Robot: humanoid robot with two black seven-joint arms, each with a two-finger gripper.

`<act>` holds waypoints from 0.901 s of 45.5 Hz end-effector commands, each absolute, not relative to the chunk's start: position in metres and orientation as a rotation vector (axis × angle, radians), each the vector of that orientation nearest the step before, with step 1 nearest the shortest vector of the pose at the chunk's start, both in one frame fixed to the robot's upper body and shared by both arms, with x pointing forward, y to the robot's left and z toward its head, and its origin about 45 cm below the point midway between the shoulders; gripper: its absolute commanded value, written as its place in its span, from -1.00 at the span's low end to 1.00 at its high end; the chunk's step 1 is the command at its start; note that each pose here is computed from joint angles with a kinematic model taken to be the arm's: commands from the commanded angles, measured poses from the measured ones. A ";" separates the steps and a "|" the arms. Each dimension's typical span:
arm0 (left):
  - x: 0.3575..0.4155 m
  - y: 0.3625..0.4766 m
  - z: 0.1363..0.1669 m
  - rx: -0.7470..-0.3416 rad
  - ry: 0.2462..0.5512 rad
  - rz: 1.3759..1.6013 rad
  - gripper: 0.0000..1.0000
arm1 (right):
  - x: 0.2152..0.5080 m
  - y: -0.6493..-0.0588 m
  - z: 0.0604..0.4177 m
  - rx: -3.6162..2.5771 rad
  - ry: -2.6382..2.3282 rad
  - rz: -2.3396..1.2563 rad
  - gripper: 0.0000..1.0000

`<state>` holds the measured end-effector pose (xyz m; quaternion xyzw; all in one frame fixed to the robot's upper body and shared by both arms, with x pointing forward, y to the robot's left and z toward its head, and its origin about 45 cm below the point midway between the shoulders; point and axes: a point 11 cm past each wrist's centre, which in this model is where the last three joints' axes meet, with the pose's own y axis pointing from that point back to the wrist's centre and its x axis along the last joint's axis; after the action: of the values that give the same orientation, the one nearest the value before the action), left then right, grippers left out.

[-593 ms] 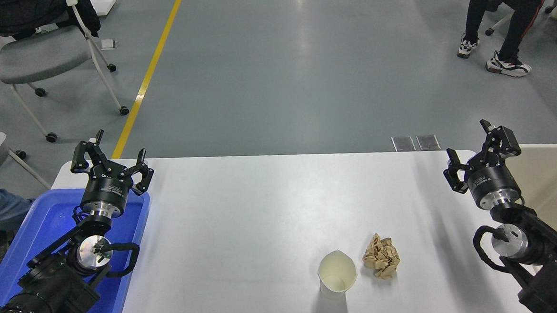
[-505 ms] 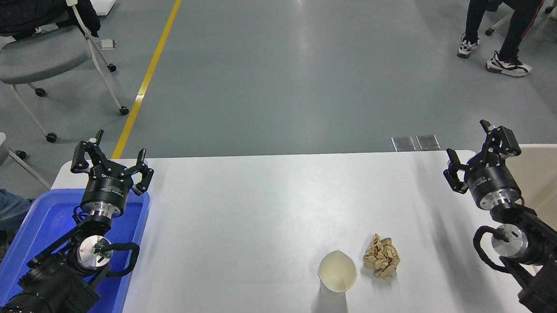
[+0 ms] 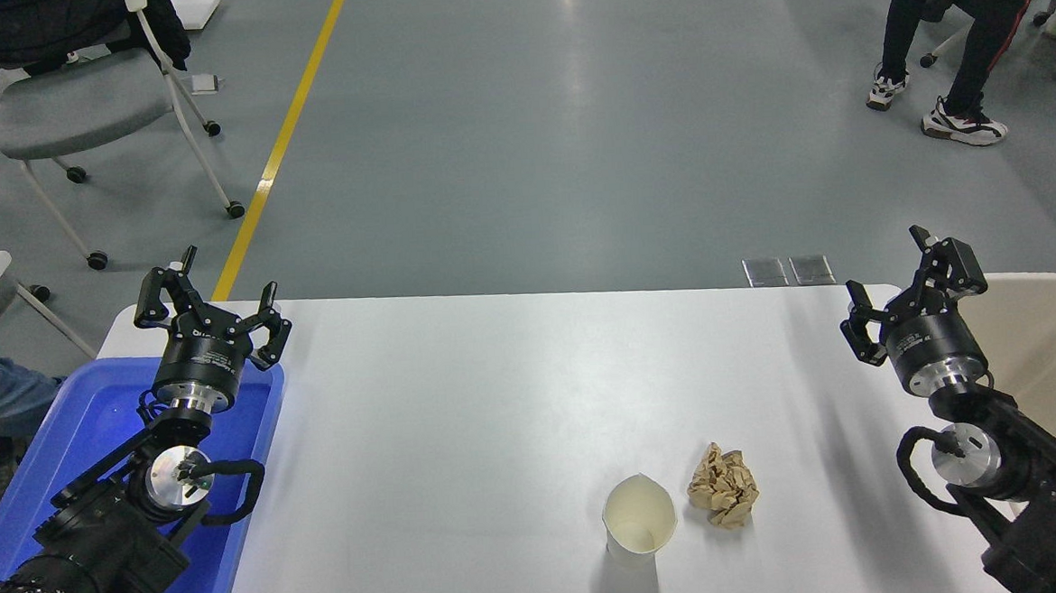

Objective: Dispose of the paper cup in the dustbin

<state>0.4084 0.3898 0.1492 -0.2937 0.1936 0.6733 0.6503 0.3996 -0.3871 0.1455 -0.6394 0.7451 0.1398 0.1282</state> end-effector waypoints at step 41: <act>0.4084 0.390 0.1493 -0.668 0.439 1.529 1.00 | 0.399 -0.388 0.145 -1.857 2.171 0.407 0.98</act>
<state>0.4083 0.3899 0.1493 -0.2941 0.1932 0.6734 0.6501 0.3992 -0.3880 0.1453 -0.6389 0.7457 0.1396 0.1274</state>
